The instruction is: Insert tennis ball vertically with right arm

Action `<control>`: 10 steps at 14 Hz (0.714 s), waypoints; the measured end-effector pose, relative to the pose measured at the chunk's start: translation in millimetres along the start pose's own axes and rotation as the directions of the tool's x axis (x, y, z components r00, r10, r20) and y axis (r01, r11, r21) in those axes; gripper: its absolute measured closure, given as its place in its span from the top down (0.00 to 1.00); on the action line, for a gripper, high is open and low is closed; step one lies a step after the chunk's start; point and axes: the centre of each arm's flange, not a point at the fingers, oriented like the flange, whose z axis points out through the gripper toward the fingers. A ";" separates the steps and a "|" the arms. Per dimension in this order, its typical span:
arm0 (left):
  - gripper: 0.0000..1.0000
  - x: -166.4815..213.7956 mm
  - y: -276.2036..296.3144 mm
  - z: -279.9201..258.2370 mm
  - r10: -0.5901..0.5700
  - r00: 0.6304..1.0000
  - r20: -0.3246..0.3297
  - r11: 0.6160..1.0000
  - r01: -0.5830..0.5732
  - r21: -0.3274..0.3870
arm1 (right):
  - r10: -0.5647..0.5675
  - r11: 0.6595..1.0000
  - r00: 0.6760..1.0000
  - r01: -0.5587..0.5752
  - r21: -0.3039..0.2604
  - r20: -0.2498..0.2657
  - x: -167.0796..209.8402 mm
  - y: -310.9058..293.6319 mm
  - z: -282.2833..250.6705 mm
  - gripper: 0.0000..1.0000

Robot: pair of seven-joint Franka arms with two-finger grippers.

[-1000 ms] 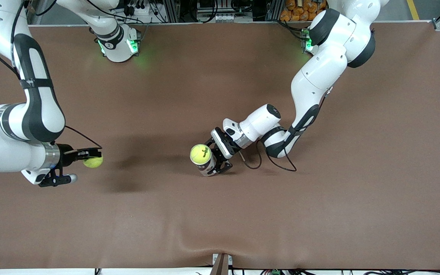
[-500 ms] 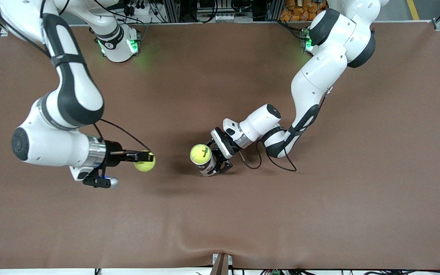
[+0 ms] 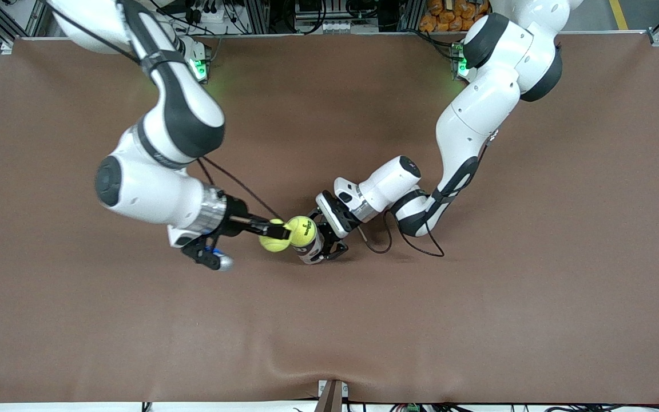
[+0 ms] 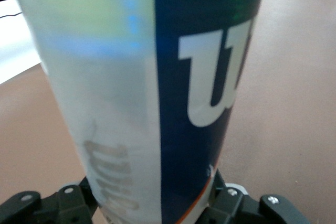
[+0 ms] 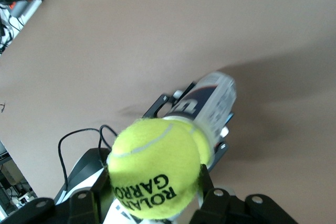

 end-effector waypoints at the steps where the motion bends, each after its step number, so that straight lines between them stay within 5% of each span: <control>1: 0.79 0.1 0.0 -0.1 0.000 1.000 -0.001 1.000 0.000 0.000 | 0.012 1.000 1.000 -0.012 -0.006 0.007 -6.3 -3.8 10.9 0.66; 10: 0.79 0.4 -0.1 -0.5 0.000 1.000 -0.005 1.000 0.000 0.000 | 0.046 0.998 0.998 -0.044 -0.052 0.043 -1.3 7.9 44.1 0.66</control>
